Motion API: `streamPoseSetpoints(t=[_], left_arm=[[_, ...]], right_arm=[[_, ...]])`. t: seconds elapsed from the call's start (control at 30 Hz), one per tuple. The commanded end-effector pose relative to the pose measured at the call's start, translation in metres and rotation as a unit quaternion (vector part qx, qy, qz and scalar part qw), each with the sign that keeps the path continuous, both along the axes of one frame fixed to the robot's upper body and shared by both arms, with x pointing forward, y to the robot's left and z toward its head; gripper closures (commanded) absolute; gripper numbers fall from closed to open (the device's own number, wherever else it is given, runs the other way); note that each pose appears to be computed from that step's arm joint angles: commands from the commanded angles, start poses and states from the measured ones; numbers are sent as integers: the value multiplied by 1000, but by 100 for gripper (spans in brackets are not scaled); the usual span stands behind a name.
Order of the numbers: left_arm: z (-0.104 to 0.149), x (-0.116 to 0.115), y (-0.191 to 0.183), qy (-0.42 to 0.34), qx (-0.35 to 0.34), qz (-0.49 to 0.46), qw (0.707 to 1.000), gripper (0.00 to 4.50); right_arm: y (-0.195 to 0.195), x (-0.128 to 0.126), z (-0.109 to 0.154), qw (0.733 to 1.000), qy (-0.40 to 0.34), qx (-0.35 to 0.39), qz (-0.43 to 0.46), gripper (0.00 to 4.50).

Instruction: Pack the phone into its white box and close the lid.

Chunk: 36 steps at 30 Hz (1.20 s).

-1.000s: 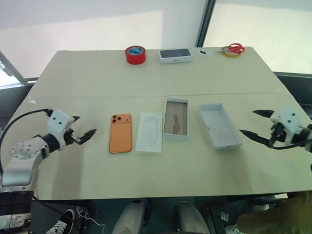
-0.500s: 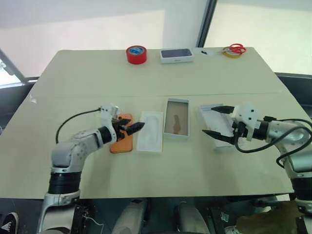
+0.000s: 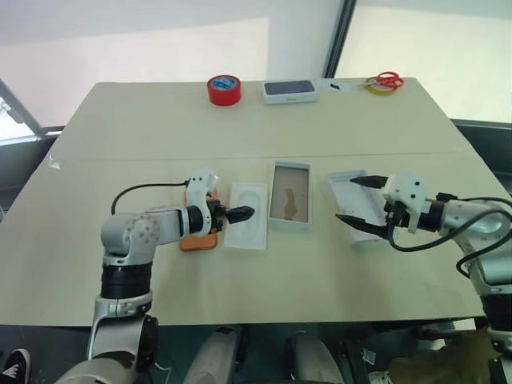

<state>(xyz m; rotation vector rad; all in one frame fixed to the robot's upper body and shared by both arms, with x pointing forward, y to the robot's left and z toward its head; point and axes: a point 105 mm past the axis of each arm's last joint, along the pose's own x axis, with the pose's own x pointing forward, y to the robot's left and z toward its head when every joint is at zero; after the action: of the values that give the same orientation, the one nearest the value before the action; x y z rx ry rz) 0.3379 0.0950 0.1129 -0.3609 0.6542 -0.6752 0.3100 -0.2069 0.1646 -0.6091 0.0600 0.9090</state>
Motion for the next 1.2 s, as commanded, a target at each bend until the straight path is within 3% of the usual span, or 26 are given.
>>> streamPoseSetpoints(t=[0.03, 0.2, 0.27, 0.5, 0.83, 0.97, 1.1, 1.2], left_arm=[[3, 4, -1, 22, -10, 2, 1000, 0], [4, 7, -11, 42, -46, 3, 998, 0], [-2, 6, -10, 58, -54, 10, 997, 86], [-17, 3, 0, 97, -67, 36, 992, 448], [9, 10, 11, 76, -99, 55, 991, 448], [36, 21, 17, 28, -128, 74, 989, 448], [44, 24, 23, 4, -111, 89, 990, 448], [45, 22, 27, -5, -103, 97, 990, 450]], right_arm=[[-4, 0, 14, 1000, -31, -1, -6, 3], [-3, 1, 14, 999, -37, -3, -8, 3], [-3, 1, 16, 999, -40, -4, -8, 0], [-2, 0, 17, 999, -45, -6, -6, 0], [39, -5, -9, 995, 0, -27, 94, 0], [63, 1, -28, 990, 23, -48, 133, 0], [70, 13, -43, 988, 61, -55, 130, 0], [75, 15, -47, 985, 86, -46, 139, 81]])
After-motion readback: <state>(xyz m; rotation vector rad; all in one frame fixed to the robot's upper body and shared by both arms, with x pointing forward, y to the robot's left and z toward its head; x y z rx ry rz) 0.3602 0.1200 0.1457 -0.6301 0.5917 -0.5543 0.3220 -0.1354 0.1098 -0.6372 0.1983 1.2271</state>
